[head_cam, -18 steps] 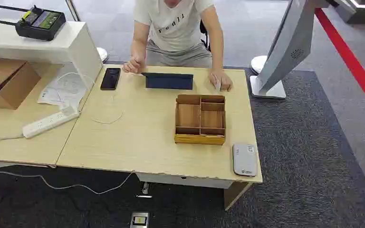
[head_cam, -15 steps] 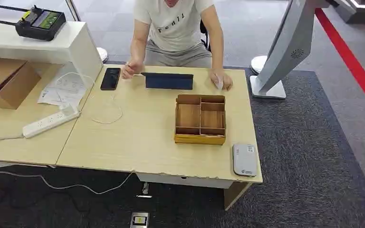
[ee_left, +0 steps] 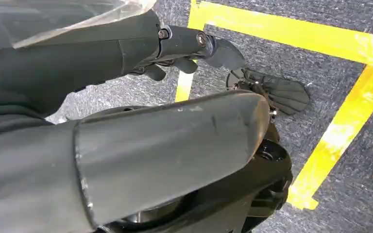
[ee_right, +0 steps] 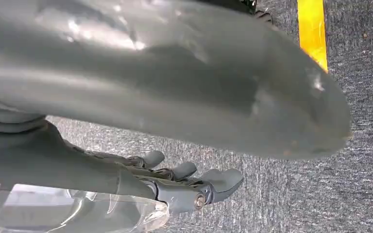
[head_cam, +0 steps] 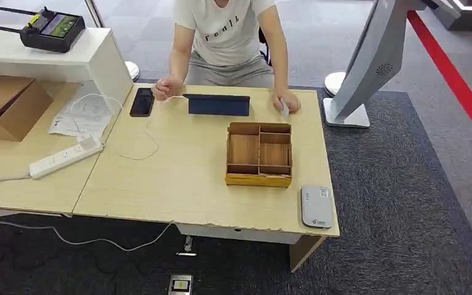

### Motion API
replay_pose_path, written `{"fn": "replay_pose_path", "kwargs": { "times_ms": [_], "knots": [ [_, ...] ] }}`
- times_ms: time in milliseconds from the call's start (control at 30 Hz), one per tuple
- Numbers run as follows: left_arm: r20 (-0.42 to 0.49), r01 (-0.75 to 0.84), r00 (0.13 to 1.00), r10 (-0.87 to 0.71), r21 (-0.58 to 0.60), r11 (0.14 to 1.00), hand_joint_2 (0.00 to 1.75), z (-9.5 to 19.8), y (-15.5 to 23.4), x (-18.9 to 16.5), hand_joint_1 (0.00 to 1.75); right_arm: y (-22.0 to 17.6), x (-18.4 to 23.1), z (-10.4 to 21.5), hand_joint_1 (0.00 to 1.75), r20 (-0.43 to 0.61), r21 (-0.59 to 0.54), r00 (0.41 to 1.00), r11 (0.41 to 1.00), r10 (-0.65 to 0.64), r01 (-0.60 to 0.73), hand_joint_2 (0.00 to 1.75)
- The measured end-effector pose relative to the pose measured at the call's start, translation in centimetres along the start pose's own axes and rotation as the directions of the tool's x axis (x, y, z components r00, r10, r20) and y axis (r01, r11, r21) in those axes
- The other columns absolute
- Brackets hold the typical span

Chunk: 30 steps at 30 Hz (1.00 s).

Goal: Pass the card to the sensor for recognition and then transmit it.

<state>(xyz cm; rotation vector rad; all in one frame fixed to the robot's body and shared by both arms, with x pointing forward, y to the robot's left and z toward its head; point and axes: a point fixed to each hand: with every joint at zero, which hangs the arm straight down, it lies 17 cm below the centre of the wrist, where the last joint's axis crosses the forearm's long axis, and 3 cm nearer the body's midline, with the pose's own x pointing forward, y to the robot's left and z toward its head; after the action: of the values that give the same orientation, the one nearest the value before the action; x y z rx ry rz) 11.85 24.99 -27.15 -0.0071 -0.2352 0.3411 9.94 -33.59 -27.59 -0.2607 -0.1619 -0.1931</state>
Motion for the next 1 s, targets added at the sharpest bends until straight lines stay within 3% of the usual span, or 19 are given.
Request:
{"fn": "replay_pose_path", "kwargs": {
  "times_ms": [467,567,667,700,767,833,900,1000],
  "knots": [
    [0.005,0.009,1.000,-0.009,-0.001,1.000,0.00,0.0,0.0,0.1,0.00,-0.1,-0.1,0.0,0.00,-0.008,-0.002,1.000,1.000,-0.007,0.007,0.00],
    [0.005,0.010,1.000,-0.010,-0.002,1.000,0.00,0.0,0.0,0.1,0.00,-1.1,0.0,-0.1,0.00,-0.005,-0.054,1.000,0.998,-0.015,0.014,0.00],
    [0.010,0.007,1.000,-0.007,-0.004,1.000,0.00,0.0,-0.1,0.2,0.00,-4.0,1.1,-0.2,0.00,0.063,-0.200,0.998,0.979,-0.030,0.042,0.00],
    [0.013,0.000,1.000,0.000,0.000,1.000,0.00,0.0,0.0,0.2,0.00,-5.2,1.7,-0.1,0.00,0.094,-0.251,0.995,0.966,-0.040,0.063,1.75],
    [0.019,-0.012,1.000,0.012,0.009,1.000,0.00,0.0,0.1,0.3,0.00,-6.7,2.9,0.3,0.00,0.167,-0.329,0.984,0.937,-0.061,0.114,1.75],
    [0.024,-0.018,1.000,0.017,0.016,1.000,0.00,0.0,0.1,0.4,0.00,-7.4,6.7,1.7,0.00,0.364,-0.379,0.931,0.912,-0.010,0.158,1.75],
    [0.026,-0.023,0.999,0.022,0.013,1.000,0.00,0.0,0.0,0.5,0.00,-7.3,9.5,3.1,0.00,0.495,-0.390,0.869,0.898,0.020,0.202,1.75],
    [0.023,-0.024,0.999,0.024,0.009,1.000,0.00,0.0,-0.1,0.4,0.00,-6.9,11.4,4.1,0.00,0.565,-0.386,0.824,0.895,0.037,0.225,1.75]
  ]
}}
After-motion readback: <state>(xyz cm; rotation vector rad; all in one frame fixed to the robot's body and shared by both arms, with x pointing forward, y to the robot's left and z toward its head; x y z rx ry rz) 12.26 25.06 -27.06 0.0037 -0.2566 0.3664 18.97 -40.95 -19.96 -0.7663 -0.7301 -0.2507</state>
